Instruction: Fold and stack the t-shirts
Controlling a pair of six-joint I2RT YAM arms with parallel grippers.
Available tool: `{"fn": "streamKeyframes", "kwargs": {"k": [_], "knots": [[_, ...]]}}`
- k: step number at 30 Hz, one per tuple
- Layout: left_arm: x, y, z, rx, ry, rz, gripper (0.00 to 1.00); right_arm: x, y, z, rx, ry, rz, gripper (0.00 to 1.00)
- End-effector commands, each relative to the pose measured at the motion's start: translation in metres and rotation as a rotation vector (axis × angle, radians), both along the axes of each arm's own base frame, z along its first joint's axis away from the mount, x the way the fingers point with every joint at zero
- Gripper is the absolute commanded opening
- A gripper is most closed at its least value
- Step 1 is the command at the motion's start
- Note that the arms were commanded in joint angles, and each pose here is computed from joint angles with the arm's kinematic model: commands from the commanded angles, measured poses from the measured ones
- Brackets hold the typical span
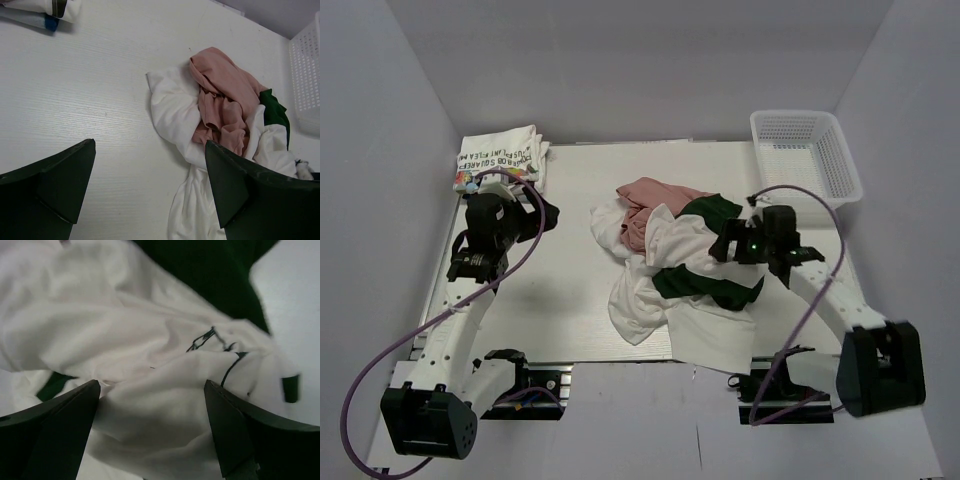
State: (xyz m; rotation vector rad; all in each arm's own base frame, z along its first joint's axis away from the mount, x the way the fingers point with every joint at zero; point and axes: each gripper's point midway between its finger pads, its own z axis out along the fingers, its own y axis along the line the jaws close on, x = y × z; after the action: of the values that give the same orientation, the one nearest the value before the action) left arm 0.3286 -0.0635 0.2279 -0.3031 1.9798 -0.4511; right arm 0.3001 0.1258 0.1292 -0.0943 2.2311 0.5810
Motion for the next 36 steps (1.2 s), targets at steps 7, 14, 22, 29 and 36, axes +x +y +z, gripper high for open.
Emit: {"fn": "streamKeyframes", "kwargs": {"k": [7, 14, 22, 29, 36], "knots": [[0.001, 0.006, -0.002, 0.006, 0.012, 0.034, 1.00, -0.028, 0.034, -0.077, -0.122, 0.256, 0.134, 0.23], [0.000, 0.007, -0.003, 0.006, 0.006, 0.035, 1.00, 0.025, 0.041, 0.069, -0.049, -0.128, 0.024, 0.00], [0.000, 0.005, -0.002, 0.000, -0.011, 0.026, 1.00, 0.073, 0.012, 0.235, 0.046, -0.530, -0.216, 0.00], [0.003, 0.009, -0.014, 0.013, 0.028, 0.048, 1.00, 0.128, -0.073, 0.351, -0.011, -0.773, -0.607, 0.00], [0.007, 0.014, -0.019, 0.028, 0.038, 0.079, 1.00, 0.174, -0.158, 0.409, -0.226, -0.886, -0.896, 0.00]]}}
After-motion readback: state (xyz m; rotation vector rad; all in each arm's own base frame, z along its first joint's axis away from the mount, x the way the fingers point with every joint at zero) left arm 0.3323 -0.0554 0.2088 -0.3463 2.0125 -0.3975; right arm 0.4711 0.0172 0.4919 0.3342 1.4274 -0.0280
